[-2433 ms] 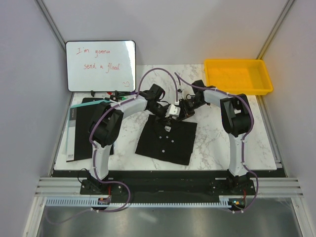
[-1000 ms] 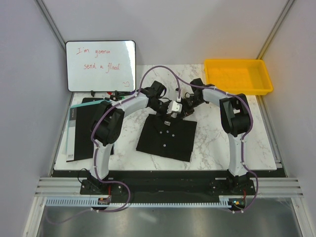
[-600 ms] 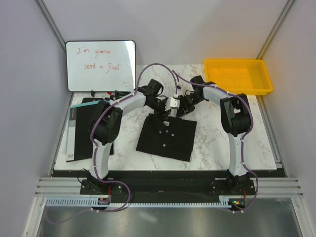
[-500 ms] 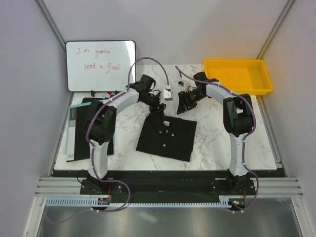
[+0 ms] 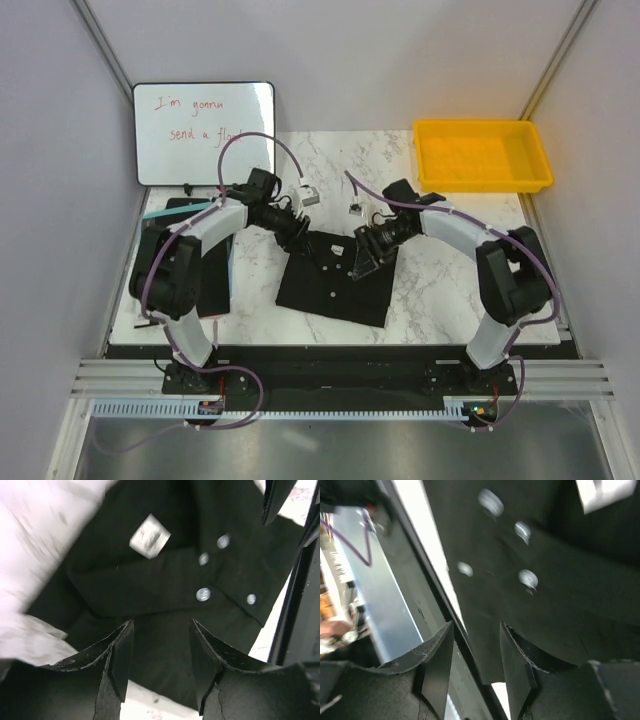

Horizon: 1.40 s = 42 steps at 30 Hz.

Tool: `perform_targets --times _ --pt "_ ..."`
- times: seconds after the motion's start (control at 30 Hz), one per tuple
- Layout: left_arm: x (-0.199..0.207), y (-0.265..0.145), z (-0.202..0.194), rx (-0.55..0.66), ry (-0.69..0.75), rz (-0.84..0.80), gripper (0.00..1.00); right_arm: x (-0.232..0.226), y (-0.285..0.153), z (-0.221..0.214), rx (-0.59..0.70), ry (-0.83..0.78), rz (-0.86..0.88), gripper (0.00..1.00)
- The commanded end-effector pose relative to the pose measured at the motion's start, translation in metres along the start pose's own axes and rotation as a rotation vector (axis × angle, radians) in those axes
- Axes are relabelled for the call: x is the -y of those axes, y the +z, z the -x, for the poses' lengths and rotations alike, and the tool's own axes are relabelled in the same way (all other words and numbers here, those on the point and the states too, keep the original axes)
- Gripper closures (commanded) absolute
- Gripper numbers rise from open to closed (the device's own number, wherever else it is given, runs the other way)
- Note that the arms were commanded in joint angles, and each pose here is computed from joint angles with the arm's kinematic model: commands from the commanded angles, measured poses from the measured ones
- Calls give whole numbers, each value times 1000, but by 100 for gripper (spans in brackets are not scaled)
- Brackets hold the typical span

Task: Fold and stack the long sleeve shirts
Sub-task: Neatly place the folded shirt to the corner

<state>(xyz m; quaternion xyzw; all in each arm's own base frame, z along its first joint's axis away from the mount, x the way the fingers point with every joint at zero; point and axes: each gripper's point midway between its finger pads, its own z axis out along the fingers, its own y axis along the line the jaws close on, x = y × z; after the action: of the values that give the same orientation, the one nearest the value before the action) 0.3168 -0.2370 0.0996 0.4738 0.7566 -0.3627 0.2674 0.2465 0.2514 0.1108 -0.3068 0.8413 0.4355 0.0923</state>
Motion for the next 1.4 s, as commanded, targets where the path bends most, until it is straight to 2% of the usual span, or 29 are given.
perform_targets --times 0.0,0.13,0.23,0.3,0.33,0.37,0.43,0.47,0.63,1.0,1.23,1.37 --pt "1 20 -33 -65 -298 -27 45 38 20 -31 -89 86 -36 51" --pt "-4 27 -50 -110 -378 -4 44 84 19 -36 -140 63 -210 51" --pt "-3 22 -36 -80 -364 -10 43 116 10 -46 -177 101 -275 52" --pt "-2 12 -15 -32 -315 -1 38 135 -5 -54 -206 145 -332 52" --pt "-1 7 -5 -9 -291 0 33 139 -12 -56 -213 152 -349 52" --pt "-1 3 4 11 -261 6 16 148 -21 -58 -225 139 -391 52" --pt "-3 -11 27 60 -196 54 9 159 -39 -64 -236 155 -433 52" --pt "-4 -15 36 86 -167 72 1 165 -47 -68 -251 133 -453 52" --pt "-3 -44 65 154 -68 187 1 197 -103 -113 -317 183 -577 53" --pt "2 -59 57 149 -66 252 1 274 -267 -192 -274 384 -818 52" --pt "2 -63 62 161 -64 265 1 319 -341 -191 -229 408 -960 53" --pt "1 -69 65 167 -47 294 1 322 -362 -202 -273 412 -1006 52"
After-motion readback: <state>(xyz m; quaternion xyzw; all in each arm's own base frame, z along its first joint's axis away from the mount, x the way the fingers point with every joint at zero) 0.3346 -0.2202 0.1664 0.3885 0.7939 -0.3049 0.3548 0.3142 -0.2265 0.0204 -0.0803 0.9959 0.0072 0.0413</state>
